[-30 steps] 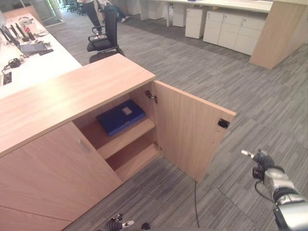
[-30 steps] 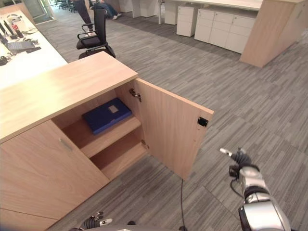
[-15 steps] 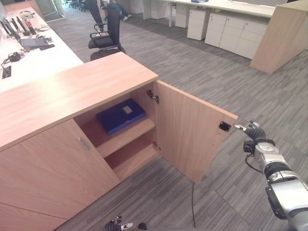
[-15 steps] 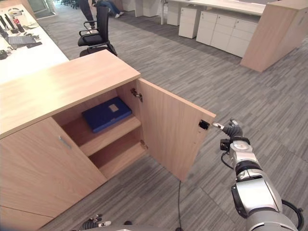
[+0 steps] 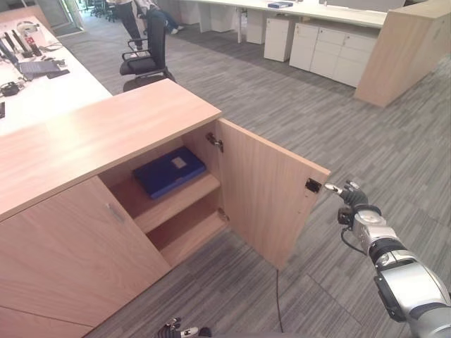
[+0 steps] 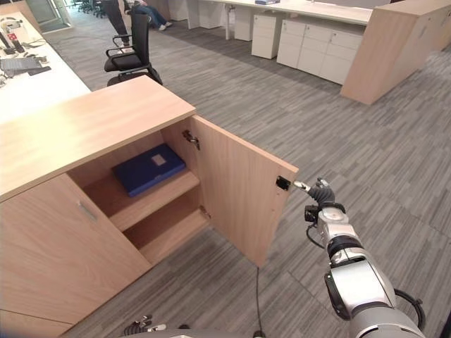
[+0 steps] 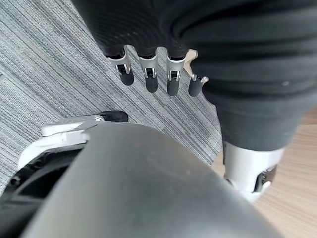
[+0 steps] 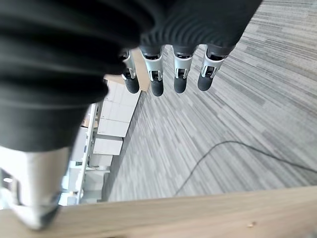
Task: Put the empty folder in the office cabinet
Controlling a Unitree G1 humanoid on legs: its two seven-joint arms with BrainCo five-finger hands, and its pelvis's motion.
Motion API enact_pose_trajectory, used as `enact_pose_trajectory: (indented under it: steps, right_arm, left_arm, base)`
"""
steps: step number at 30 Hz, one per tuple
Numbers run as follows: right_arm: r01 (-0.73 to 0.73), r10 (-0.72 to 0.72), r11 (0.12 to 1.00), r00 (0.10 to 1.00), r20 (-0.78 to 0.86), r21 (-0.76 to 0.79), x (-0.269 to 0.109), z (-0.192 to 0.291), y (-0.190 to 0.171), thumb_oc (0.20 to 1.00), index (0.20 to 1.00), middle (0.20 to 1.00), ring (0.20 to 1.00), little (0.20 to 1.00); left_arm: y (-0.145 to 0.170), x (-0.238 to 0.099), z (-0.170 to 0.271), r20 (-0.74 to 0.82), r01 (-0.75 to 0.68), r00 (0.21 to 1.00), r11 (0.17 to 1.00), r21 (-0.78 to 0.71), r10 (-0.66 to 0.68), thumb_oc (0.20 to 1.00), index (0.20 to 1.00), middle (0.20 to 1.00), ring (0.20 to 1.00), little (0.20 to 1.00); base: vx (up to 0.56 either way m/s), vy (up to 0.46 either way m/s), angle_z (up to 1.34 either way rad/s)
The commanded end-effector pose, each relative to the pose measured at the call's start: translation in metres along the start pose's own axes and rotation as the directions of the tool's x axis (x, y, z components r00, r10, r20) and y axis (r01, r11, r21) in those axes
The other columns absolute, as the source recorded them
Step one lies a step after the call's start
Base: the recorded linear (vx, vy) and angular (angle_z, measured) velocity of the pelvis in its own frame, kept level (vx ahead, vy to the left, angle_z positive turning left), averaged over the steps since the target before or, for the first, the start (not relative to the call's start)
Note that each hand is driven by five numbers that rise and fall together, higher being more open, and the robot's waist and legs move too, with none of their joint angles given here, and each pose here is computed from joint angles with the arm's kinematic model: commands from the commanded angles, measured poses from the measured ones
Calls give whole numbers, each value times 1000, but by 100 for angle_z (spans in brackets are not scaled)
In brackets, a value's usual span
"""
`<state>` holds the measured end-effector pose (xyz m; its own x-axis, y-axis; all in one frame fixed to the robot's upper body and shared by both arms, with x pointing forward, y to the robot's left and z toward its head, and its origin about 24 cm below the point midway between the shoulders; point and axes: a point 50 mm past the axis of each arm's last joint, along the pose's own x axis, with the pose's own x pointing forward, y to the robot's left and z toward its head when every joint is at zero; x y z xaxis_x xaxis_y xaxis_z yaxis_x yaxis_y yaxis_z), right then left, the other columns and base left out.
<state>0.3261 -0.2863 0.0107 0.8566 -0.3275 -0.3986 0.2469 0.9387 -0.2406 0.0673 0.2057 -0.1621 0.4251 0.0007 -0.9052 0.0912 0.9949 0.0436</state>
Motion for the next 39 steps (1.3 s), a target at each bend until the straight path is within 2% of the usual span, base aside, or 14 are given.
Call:
enact_pose_trajectory:
  steps: [1, 5, 17, 33, 39]
  right_arm:
    - [-312, 306, 950, 927, 218, -5, -8, 62, 101, 1000, 1000, 1000, 1000, 1000]
    - [-434, 404, 899, 874, 272, 58, -23, 60, 128, 1000, 1000, 1000, 1000, 1000]
    - [-670, 608, 742, 679, 411, 9, -68, 64, 171, 1000, 1000, 1000, 1000, 1000]
    - [-799, 710, 602, 524, 471, -18, -102, 75, 205, 1000, 1000, 1000, 1000, 1000]
    - [-766, 674, 643, 553, 491, -20, -97, 77, 187, 1000, 1000, 1000, 1000, 1000]
  left_arm:
    - [13, 6, 28, 59, -28, 998, 998, 52, 25, 1000, 1000, 1000, 1000, 1000]
    - [12, 7, 30, 67, -37, 997, 999, 39, 35, 1000, 1000, 1000, 1000, 1000]
    - [20, 5, 27, 64, -75, 995, 996, 40, 72, 1000, 1000, 1000, 1000, 1000]
    - [32, 1, 29, 91, -118, 989, 993, 1, 118, 1000, 1000, 1000, 1000, 1000]
    - [26, 4, 45, 139, -94, 986, 995, 33, 89, 1000, 1000, 1000, 1000, 1000]
  base:
    - [0, 0, 0]
    - [0, 0, 0]
    - [0, 0, 0]
    - [-41, -45, 20]
    - [-168, 52, 68]
